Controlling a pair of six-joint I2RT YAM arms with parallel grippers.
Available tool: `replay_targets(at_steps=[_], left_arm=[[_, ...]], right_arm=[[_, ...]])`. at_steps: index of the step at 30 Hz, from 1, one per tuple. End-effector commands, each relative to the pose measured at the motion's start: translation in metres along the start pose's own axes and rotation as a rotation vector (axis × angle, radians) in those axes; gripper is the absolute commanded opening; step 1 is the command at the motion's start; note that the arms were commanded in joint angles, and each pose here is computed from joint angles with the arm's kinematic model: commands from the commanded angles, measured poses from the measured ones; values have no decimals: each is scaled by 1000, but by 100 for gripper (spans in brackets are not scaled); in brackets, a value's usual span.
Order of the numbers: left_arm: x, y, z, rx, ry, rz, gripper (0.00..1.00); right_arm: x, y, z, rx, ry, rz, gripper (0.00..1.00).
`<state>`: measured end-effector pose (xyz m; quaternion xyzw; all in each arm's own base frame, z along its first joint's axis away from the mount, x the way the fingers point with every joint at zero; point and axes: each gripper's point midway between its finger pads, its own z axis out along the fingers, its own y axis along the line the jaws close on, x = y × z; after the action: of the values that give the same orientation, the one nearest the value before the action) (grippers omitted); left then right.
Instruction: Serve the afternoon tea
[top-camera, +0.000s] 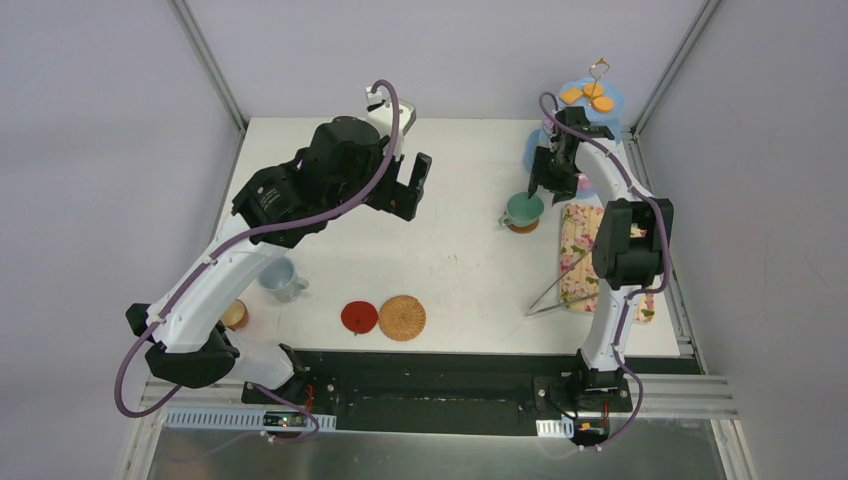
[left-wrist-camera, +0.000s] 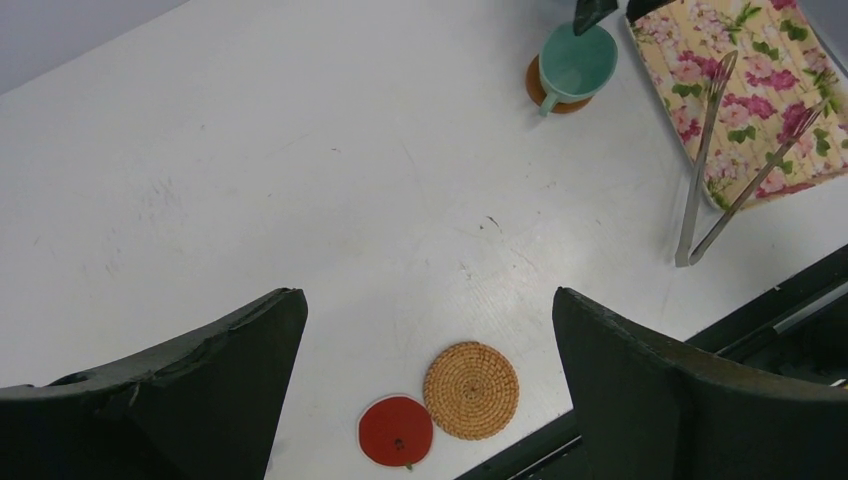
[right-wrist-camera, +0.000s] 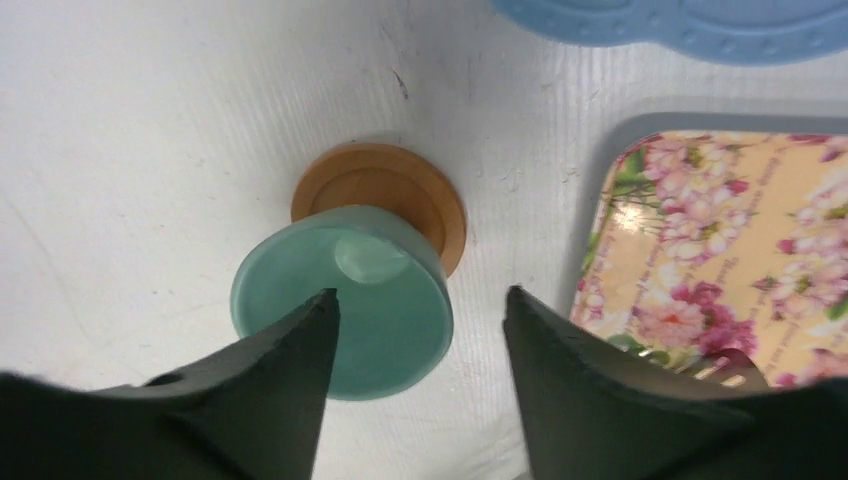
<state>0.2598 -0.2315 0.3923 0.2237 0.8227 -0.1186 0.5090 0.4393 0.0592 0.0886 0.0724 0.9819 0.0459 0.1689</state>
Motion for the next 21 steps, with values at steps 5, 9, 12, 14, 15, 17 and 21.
replay_targets(at_steps=[5,9,12,14,15,17,21], left_arm=[[-21,10,-17,-35,-86,-143,100],[-20,16,-28,-53,-106,-176,100],[-14,28,-37,-103,-104,-203,100],[-15,36,-48,-123,-133,-239,100],[-16,39,-54,-128,-151,-258,100],[-17,46,-64,-145,-183,-291,100],[-17,57,-80,-175,-217,-335,100]], right_arm=[[-17,5,-122,-13,-266,205,100],[13,44,-132,-106,-256,228,100],[61,93,-126,-210,-176,74,100],[103,126,-125,-218,-130,-73,100],[119,136,-123,-198,-149,-131,100],[152,167,-121,-288,-148,-222,100],[230,219,-112,-467,23,-365,81]])
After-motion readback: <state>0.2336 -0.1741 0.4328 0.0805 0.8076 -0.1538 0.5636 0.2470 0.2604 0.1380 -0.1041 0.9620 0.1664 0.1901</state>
